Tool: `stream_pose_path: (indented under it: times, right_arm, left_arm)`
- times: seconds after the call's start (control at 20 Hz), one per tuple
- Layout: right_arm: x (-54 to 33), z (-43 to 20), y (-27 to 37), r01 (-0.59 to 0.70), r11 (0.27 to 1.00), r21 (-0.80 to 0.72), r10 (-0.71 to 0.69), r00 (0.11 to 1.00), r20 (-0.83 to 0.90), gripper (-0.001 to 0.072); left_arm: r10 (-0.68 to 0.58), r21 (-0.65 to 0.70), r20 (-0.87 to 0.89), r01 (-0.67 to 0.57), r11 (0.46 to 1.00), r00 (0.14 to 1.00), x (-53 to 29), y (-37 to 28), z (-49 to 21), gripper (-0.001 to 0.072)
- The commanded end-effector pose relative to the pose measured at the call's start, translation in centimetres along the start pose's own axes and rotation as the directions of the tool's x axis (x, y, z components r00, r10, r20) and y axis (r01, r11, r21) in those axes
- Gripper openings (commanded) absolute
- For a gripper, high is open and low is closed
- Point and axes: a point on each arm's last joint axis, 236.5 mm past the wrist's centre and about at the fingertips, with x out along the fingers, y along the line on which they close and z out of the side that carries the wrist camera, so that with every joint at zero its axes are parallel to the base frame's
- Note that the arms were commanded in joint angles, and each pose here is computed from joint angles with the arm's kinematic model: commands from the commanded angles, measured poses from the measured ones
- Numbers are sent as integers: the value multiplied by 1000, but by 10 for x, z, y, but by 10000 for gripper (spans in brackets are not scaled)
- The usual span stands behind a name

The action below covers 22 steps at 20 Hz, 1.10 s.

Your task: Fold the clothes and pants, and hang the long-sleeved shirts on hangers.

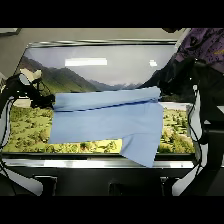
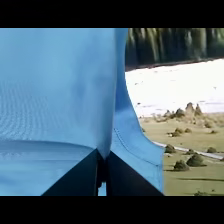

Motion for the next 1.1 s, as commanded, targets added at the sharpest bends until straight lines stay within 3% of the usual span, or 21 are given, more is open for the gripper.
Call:
stream_pose_path:
  times: [0.0,0.05,0.1,0.15,0.25,0.3,0.45,0.65,0.8,1.05]
  right_arm:
    - [22,-8,-6,15,1000,7,-15,998,-64,34]
    - [28,-7,-6,14,1000,10,-13,997,-71,70]
    - [33,-7,-6,8,1000,13,-7,997,-78,146]
    - [36,-7,-3,-4,1000,14,5,997,-81,205]
    - [31,-9,5,-38,999,-20,37,996,-82,396]
    - [22,-10,5,-42,998,-52,38,996,-76,440]
    - [-25,-10,-2,-78,992,-97,76,997,-26,439]
    - [-66,-39,-41,-270,963,0,270,963,10,439]
    - [-49,-112,-66,-368,922,123,372,928,-15,439]
    - [5,-244,-64,-354,911,210,384,915,-122,439]
  left_arm:
    - [-52,-16,-52,51,999,997,16,-11,-7,70]
    - [-67,-20,-47,66,998,997,18,-14,-5,182]
    - [-75,-38,-31,74,997,997,18,-16,-1,419]
    - [-75,-53,-19,74,996,997,17,-16,2,568]
    - [-68,-71,10,69,995,998,5,-13,7,596]
    - [-58,-85,43,61,995,997,-8,-9,13,621]
    - [3,-144,191,25,989,982,-70,20,24,621]
    - [55,-241,289,17,970,956,-126,69,-10,620]
    - [36,-323,280,59,945,959,-119,88,-60,619]
    - [28,-361,229,58,931,973,-88,89,-111,618]
